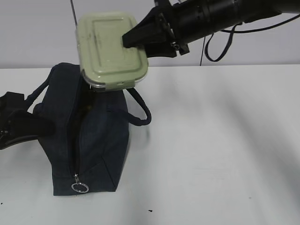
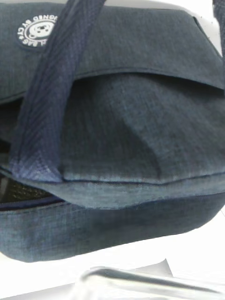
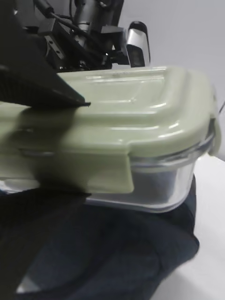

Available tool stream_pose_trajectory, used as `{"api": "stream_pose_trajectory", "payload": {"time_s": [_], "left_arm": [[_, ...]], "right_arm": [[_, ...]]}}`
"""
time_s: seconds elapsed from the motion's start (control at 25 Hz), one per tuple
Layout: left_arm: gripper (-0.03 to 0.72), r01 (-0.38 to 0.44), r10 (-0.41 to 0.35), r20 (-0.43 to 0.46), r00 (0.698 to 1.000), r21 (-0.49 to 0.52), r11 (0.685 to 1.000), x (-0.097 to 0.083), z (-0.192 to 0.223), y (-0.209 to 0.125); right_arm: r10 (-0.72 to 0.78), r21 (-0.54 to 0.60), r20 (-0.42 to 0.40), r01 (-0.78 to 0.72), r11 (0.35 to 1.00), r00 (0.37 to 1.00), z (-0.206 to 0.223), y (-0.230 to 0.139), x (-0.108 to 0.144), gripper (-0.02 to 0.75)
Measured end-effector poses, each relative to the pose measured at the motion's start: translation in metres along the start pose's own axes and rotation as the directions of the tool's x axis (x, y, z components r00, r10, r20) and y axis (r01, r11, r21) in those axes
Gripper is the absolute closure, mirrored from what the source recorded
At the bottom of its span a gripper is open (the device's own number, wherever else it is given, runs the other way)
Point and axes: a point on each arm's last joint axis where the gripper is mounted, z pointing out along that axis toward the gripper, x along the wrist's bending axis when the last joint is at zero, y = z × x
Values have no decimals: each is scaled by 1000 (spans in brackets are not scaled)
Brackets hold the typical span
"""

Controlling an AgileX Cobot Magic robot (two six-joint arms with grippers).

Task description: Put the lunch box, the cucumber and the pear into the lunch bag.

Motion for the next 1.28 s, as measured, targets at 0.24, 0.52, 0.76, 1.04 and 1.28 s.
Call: {"api": "stream_pose_trajectory", "payload": {"time_s": [0.24, 0.52, 0.76, 1.04, 1.28], "left_arm": [[707, 0, 0, 0, 1000, 0, 1000, 0, 0, 0], [707, 0, 0, 0, 1000, 0, 1000, 0, 0, 0], [707, 1, -1, -3, 1000, -3, 1000, 0, 0, 0], [707, 1, -1, 1, 1000, -1, 1000, 0, 0, 0], [707, 18, -18, 21, 1000, -6, 1000, -2, 0, 1]], "right_arm": [[-35, 66, -53, 38, 997, 998, 33, -9, 24, 370], [-39, 106, 8, 37, 994, 999, 53, -18, 9, 370], [-60, 221, 188, 17, 975, 980, 54, -29, -14, 370], [-29, 271, 332, -66, 960, 943, 50, -35, -26, 370], [-30, 250, 371, -69, 966, 928, 60, -36, -25, 370]]}}
